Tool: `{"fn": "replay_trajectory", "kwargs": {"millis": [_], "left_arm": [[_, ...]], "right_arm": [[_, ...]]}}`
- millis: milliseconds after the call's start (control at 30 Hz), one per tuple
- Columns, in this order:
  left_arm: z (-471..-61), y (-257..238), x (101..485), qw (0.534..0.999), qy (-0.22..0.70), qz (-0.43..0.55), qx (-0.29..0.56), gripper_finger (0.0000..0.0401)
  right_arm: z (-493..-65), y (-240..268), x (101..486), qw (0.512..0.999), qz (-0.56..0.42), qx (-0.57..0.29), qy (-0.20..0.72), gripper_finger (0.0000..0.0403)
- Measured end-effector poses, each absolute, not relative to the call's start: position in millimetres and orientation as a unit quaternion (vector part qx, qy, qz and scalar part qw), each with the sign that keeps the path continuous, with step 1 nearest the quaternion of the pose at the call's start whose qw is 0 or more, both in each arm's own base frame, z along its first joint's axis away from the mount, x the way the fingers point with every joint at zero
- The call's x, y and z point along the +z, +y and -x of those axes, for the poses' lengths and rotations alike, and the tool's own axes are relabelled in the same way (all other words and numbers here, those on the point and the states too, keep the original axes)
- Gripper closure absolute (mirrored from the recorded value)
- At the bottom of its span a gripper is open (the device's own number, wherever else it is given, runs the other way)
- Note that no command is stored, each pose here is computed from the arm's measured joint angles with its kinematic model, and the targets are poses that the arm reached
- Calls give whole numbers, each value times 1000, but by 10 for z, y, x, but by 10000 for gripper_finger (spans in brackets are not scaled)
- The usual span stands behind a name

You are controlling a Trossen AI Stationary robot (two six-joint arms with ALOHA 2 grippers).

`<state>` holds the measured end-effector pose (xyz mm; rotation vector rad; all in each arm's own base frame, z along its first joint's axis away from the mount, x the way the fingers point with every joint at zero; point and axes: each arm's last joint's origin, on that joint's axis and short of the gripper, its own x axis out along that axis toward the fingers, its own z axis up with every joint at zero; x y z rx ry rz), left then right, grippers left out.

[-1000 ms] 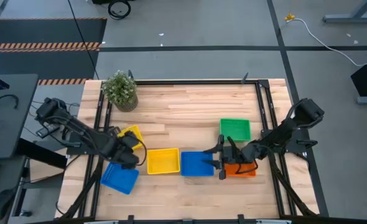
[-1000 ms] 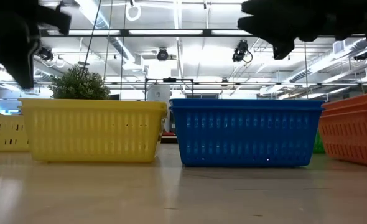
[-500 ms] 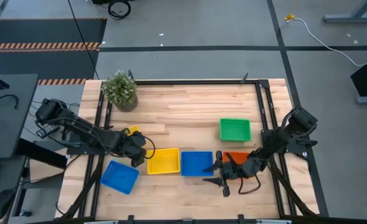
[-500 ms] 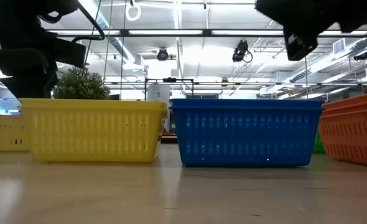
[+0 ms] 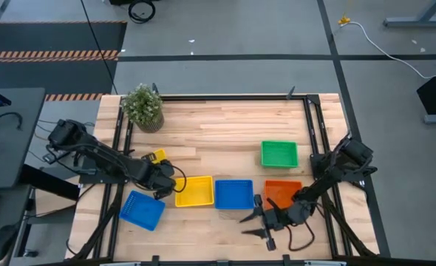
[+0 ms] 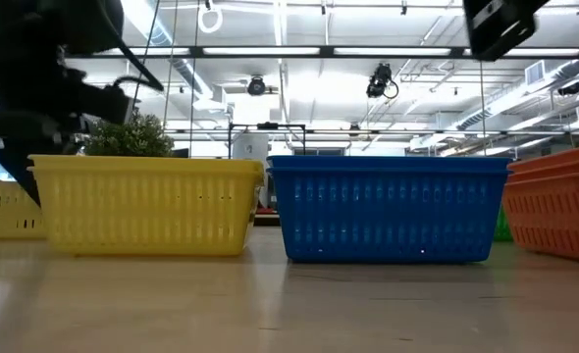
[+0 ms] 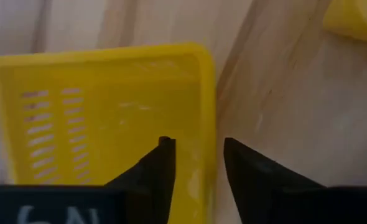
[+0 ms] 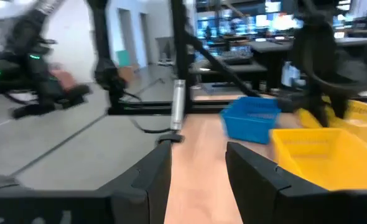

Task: Stack baskets by color
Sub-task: Stack the left yellow bin on top of the right yellow bin

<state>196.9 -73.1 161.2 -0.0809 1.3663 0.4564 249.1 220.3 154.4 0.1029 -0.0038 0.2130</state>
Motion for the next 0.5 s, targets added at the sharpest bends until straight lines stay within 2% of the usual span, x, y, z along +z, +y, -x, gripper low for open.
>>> {"fn": "replay_trajectory", "kwargs": {"millis": [100, 267, 367, 500], "left_arm": [[-1987, -742, 1565, 744, 636, 27, 202, 294], [-1986, -748, 1528, 731, 659, 3, 178, 381], [-1988, -749, 1647, 712, 678, -12, 181, 391], [-2070, -776, 2046, 698, 686, -28, 205, 395]], "right_arm": [[-2420, 2296, 1574, 993, -44, 112, -7, 245], [-2324, 2393, 1630, 994, -21, 103, -18, 245], [-2313, 2408, 1674, 995, -15, 94, -28, 246], [-2307, 2403, 1717, 996, -10, 82, -35, 245]]}}
